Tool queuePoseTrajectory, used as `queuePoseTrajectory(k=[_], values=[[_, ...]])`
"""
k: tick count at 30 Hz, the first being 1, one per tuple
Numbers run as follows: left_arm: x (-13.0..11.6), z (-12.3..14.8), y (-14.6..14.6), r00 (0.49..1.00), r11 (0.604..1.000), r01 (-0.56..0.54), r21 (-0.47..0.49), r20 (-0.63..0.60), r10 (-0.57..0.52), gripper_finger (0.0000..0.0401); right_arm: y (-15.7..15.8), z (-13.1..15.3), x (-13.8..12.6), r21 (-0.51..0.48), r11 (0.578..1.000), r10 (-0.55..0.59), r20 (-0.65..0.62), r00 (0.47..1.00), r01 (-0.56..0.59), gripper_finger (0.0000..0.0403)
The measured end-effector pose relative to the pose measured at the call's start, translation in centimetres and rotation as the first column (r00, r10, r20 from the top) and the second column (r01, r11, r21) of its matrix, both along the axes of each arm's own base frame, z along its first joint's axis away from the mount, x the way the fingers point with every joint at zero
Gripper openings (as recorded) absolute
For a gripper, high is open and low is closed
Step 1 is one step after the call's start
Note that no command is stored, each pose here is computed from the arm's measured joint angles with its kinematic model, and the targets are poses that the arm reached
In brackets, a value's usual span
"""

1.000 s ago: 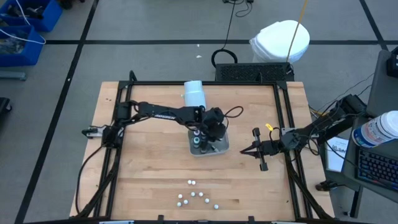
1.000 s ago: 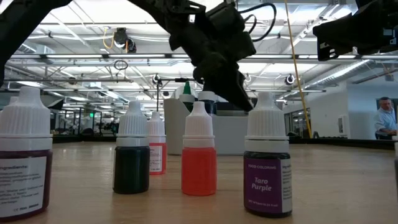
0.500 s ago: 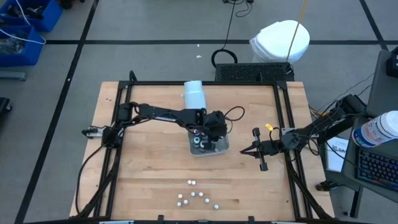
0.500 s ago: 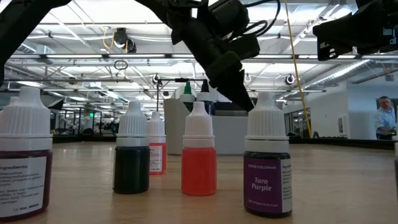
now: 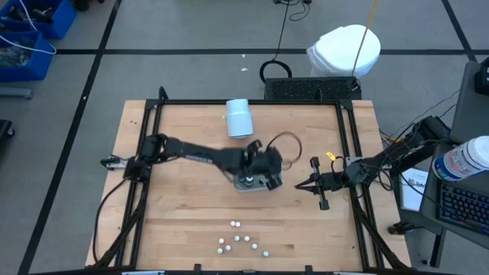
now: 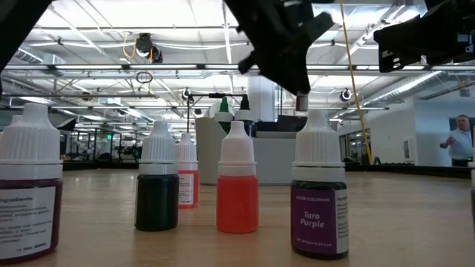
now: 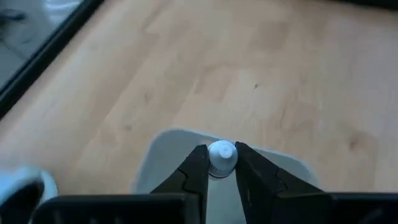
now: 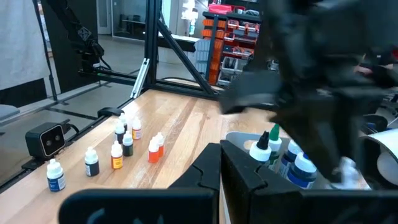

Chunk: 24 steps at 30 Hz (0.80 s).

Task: Pick & Place food coloring
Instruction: Put the red food coloring bottle into the gray bin

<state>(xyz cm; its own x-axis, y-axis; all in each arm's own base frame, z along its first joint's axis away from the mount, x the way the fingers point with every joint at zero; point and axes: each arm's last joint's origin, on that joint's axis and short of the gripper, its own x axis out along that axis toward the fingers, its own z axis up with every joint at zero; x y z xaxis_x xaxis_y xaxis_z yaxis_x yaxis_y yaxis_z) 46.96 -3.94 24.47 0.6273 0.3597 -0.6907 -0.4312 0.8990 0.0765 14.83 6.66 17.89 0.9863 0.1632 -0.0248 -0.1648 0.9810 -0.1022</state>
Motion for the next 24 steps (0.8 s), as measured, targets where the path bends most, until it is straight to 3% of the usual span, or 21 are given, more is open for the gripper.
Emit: queuePoseTrajectory(k=[5,13,16,24], values=[[-0.6,0.3,-3.7,0.984,0.987,-0.152,0.054,0.105,0.146,0.0067,0.0,0.0,0.0,0.000,1.000,0.001,0.000,1.000,-0.001,0.0002],[-1.0,-1.9,-4.3,0.953,0.963,-0.268,-0.028,0.136,0.269,0.0071,0.0,0.3,0.0,0.016,1.000,0.001,0.030,1.000,-0.001,0.0002],[-1.0,-4.0,-4.8,0.952,0.959,-0.283,-0.031,0.117,0.284,0.0071,0.0,0.4,0.0,0.022,1.000,0.001,0.041,0.999,-0.002,0.0002],[-0.4,-5.1,-4.0,0.952,0.958,-0.288,0.001,0.106,0.286,0.0071,0.0,0.5,0.0,0.026,1.000,0.002,0.049,0.999,-0.004,0.0002]])
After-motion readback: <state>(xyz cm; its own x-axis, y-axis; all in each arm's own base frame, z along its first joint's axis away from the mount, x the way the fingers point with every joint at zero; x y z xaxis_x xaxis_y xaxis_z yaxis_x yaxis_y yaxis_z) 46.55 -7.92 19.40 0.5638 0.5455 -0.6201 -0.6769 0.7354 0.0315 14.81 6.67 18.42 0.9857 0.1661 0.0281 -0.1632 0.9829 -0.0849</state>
